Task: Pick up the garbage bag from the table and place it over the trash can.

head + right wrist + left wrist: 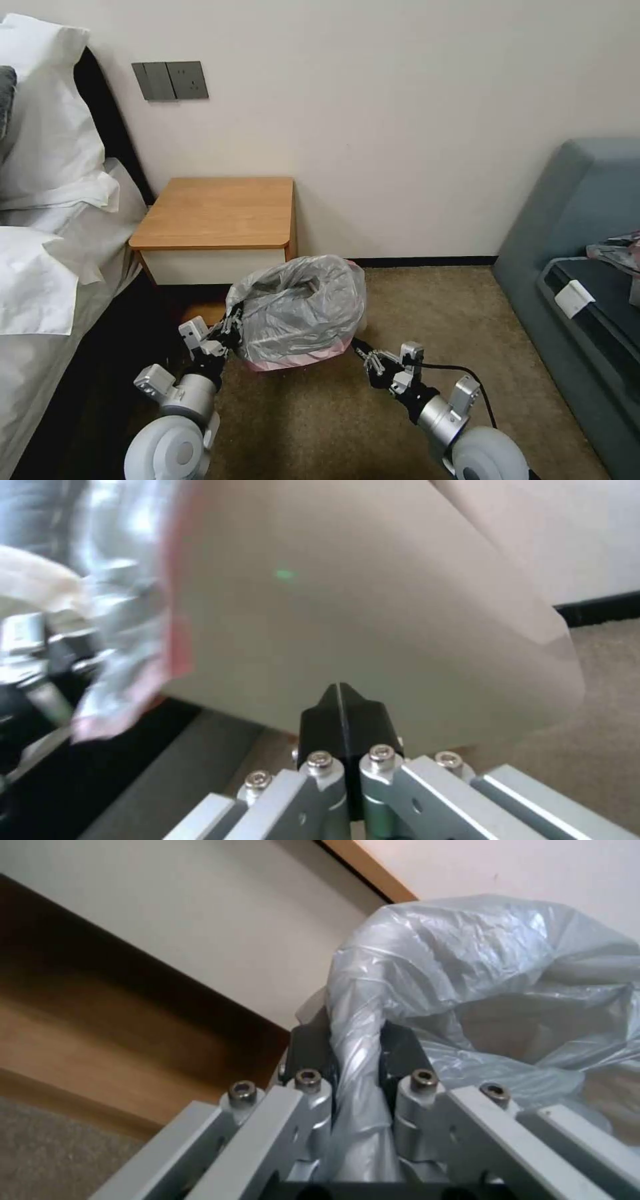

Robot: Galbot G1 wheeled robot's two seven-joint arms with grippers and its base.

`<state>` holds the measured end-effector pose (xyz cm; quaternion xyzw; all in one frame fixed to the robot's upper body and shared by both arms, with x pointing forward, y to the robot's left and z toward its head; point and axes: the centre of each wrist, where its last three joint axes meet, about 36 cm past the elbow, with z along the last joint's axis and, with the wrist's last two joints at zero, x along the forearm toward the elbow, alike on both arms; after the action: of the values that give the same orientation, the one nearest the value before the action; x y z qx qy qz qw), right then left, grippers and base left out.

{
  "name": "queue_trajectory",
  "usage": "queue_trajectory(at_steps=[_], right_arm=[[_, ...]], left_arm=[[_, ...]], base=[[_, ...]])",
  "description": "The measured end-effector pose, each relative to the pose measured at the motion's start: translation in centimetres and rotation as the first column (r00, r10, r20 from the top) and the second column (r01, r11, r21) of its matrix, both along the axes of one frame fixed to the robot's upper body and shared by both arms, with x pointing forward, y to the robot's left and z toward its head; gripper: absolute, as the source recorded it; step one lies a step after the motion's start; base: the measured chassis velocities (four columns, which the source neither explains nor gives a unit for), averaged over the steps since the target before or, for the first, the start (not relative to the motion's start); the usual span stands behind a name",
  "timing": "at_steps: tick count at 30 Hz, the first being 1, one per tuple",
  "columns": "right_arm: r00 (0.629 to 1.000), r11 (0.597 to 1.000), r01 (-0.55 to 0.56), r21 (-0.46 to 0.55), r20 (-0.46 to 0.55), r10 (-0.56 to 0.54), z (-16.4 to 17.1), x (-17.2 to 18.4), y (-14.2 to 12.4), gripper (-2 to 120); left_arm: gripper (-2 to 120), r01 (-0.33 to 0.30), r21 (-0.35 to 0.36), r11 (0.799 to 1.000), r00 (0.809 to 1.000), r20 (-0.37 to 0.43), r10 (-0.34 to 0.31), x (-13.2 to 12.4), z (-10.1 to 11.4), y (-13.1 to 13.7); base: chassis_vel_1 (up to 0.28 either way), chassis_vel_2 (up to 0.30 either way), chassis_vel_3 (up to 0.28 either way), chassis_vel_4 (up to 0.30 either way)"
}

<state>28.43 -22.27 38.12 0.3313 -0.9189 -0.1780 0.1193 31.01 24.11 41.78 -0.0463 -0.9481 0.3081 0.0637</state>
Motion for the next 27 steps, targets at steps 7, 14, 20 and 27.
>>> queue_trajectory(at_steps=[7,14,20,27], right_arm=[[0.996,0.997,-0.077,0.024,0.05,0.076,0.7,-1.8,0.0,0],[0.993,0.982,-0.103,0.159,0.068,0.094,1.9,-1.6,1.0,25],[0.997,0.971,-0.069,0.229,0.042,0.061,2.3,-0.9,1.6,46],[0.998,0.971,-0.054,0.233,0.031,0.048,2.0,-0.6,1.6,73]], left_arm=[[6,-0.028,0.039,0.999,0.999,0.035,0.027,0.7,-0.3,0.1],[6,-0.039,0.052,0.998,0.998,0.051,0.036,0.9,-0.2,0.2],[6,-0.043,0.053,0.998,0.998,0.05,0.04,0.6,-0.2,0.2],[6,-0.043,0.054,0.998,0.998,0.05,0.04,0.3,-0.1,0.2]], base=[[0.0,0.0,0.0,0.0],[0.0,0.0,0.0,0.0],[0.0,0.0,0.0,0.0],[0.0,0.0,0.0,0.0]])
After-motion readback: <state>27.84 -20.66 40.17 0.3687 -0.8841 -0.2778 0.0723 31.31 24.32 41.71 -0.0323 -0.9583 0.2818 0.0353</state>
